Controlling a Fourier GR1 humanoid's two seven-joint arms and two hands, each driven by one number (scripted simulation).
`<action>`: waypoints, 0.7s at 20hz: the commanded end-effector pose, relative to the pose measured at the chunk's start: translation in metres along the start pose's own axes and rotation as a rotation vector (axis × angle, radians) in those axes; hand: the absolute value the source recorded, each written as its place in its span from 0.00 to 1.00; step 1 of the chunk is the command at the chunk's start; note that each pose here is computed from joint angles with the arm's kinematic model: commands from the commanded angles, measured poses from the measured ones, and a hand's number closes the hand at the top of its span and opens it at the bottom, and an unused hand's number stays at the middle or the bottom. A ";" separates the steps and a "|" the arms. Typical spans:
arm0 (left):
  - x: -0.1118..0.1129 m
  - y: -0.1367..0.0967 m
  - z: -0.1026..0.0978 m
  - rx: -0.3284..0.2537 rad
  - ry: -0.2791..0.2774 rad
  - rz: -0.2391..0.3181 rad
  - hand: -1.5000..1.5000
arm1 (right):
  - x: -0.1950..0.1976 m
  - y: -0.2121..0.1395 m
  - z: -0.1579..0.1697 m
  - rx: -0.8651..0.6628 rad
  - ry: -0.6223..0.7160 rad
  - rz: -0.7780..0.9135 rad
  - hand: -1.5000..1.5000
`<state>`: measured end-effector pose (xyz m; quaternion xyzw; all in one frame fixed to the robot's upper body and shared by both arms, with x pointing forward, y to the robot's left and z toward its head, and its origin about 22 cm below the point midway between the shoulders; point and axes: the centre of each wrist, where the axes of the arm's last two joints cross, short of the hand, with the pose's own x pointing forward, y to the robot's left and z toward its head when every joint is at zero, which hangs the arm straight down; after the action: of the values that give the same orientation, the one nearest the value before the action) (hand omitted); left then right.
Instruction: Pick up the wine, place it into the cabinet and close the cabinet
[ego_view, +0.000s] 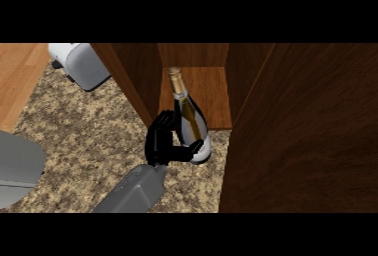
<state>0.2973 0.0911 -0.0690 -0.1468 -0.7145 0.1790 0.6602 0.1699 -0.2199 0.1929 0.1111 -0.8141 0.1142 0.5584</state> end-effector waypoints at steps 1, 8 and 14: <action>0.010 -0.002 -0.030 0.026 -0.019 0.011 1.00 | 0.004 0.005 0.004 0.010 -0.016 -0.013 0.00; 0.021 -0.023 -0.046 0.056 -0.015 0.017 1.00 | -0.020 -0.003 -0.003 -0.010 -0.023 -0.024 0.00; 0.034 -0.019 -0.076 0.068 -0.032 0.001 1.00 | -0.009 -0.004 0.002 0.000 -0.008 0.013 0.00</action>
<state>0.3533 0.0938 -0.0430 -0.1302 -0.7154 0.1980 0.6573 0.1707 -0.2227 0.1869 0.1159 -0.8170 0.1154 0.5530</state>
